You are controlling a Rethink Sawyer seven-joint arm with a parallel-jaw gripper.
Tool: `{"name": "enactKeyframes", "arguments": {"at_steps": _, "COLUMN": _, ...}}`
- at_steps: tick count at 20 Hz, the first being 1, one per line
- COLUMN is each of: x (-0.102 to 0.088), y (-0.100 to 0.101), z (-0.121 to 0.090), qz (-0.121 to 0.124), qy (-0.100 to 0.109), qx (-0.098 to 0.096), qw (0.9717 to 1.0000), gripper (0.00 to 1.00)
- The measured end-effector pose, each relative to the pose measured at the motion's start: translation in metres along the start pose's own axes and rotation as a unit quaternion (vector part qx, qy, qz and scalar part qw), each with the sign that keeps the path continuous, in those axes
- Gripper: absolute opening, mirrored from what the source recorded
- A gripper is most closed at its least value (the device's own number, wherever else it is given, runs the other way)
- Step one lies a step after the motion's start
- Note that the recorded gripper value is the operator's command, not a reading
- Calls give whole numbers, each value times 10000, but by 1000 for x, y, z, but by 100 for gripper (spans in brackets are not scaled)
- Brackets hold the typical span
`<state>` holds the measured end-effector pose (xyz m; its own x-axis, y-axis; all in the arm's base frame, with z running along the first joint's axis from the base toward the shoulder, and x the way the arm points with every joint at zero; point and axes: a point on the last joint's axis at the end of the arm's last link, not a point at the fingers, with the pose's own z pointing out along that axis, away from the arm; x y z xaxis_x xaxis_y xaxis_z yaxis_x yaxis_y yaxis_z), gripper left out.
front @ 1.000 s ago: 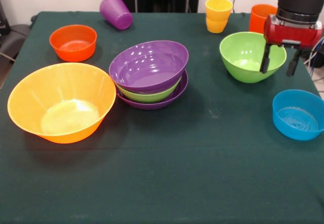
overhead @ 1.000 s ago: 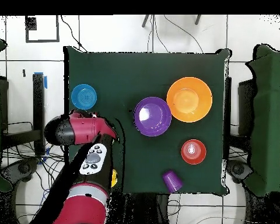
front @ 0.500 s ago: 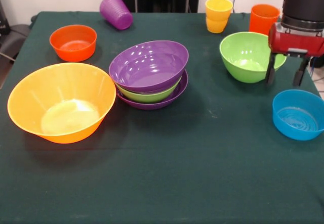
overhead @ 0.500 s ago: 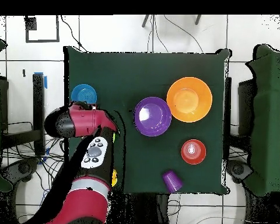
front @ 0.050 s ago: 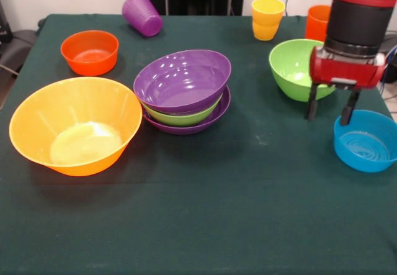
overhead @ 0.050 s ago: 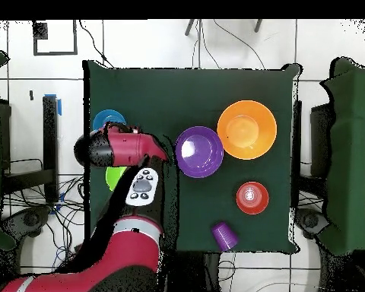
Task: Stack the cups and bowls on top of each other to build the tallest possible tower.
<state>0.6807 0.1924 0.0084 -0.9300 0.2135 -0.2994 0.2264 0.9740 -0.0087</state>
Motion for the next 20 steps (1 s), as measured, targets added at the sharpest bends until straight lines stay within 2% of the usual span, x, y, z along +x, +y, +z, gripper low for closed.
{"name": "enactKeyframes", "arguments": {"at_steps": 5, "x": -5, "y": -21, "z": 16, "qz": 158, "qy": 70, "qx": 52, "qw": 9998, "gripper": 100}}
{"name": "enactKeyframes", "arguments": {"at_steps": 8, "x": -2, "y": -26, "z": 22, "qz": 179, "qy": 118, "qx": 79, "qw": 9997, "gripper": 100}}
{"name": "enactKeyframes", "arguments": {"at_steps": 13, "x": 7, "y": -25, "z": 30, "qz": 159, "qy": 196, "qx": 93, "qw": 9996, "gripper": 100}}
{"name": "enactKeyframes", "arguments": {"at_steps": 20, "x": 16, "y": -10, "z": 30, "qz": 40, "qy": 212, "qx": 64, "qw": 9997, "gripper": 100}}
